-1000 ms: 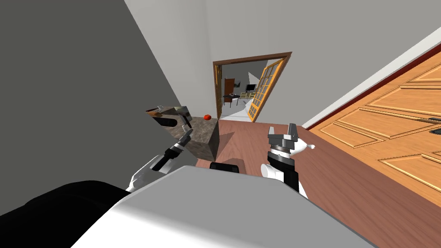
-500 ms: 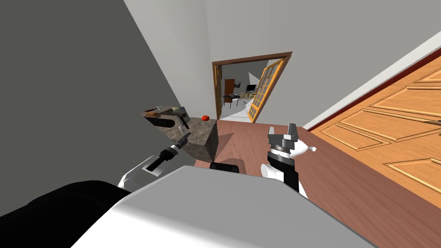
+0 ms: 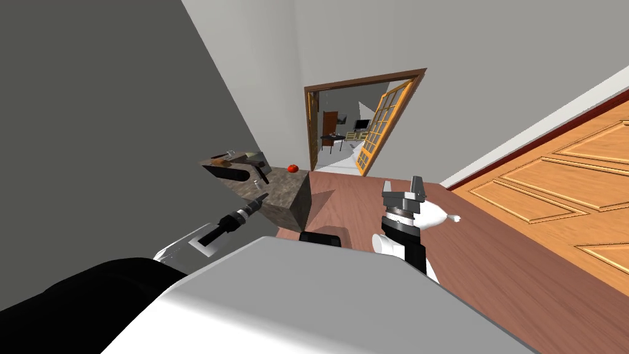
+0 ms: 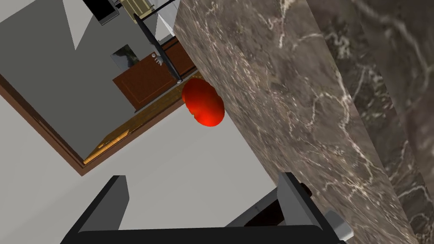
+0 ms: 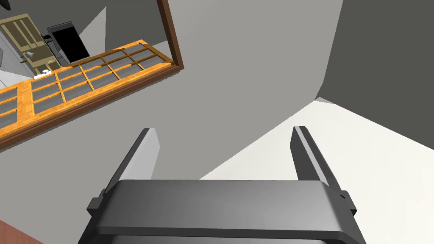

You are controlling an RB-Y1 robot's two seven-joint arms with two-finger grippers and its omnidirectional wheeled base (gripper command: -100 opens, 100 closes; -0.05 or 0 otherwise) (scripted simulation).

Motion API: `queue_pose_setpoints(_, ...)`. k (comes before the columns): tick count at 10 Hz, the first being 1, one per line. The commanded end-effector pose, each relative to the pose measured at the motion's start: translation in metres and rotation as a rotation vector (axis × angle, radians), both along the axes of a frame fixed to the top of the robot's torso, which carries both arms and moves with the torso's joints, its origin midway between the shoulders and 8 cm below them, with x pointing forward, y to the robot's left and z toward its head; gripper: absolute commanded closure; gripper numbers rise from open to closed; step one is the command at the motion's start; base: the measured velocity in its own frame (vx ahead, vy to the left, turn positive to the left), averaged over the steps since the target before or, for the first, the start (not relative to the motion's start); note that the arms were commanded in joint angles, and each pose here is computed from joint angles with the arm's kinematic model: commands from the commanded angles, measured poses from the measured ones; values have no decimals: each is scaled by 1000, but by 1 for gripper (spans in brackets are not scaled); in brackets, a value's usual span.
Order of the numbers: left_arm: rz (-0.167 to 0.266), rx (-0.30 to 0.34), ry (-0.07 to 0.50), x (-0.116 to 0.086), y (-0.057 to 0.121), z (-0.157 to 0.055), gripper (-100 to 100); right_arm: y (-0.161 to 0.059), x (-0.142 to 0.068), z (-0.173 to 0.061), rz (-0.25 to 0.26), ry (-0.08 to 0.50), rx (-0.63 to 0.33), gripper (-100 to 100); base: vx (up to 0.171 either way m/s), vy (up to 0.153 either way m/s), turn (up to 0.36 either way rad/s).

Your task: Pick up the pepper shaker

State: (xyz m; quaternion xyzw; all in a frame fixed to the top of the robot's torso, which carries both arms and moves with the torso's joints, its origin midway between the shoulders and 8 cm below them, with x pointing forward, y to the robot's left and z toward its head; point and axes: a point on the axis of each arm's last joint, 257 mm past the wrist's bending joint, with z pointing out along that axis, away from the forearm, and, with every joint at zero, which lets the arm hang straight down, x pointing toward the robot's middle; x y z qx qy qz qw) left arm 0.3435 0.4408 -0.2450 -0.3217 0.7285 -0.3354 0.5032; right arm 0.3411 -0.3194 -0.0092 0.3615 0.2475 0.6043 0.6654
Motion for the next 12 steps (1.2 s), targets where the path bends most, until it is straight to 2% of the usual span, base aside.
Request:
queue_pose_setpoints(1,-3,13,12,0,2,-1,-100,0,0,0,0,0,0,0,14,-30,-31)
queue_pose_setpoints(2,20,35,76,-11,23,-17,-100,0,0,0,0,0,0,0,51,-61,-15)
queue_pose_setpoints(4,12,45,79,-11,23,-15,-100,0,0,0,0,0,0,0,135,-73,-105)
queue_pose_setpoints(5,38,66,143,-24,45,-30,-100,0,0,0,0,0,0,0,203,-45,-50)
queue_pose_setpoints(6,29,78,146,-23,46,-28,-100,0,0,0,0,0,0,0,141,-39,17)
queue_pose_setpoints(7,60,93,209,-38,67,-43,-100,0,0,0,0,0,0,0,124,-60,-2)
queue_pose_setpoints(8,48,111,213,-36,69,-40,-100,0,0,0,0,0,0,0,93,-51,7)
queue_pose_setpoints(9,79,129,277,-53,90,-53,-100,0,0,0,0,0,0,0,118,-60,-18)
queue_pose_setpoints(10,68,144,281,-51,92,-50,-100,0,0,0,0,0,0,0,107,-44,2)
queue_pose_setpoints(11,98,165,344,-69,114,-61,-100,0,0,0,0,0,0,0,113,-31,-15)
queue_pose_setpoints(12,88,179,347,-67,115,-58,-100,0,0,0,0,0,0,0,101,-29,-6)
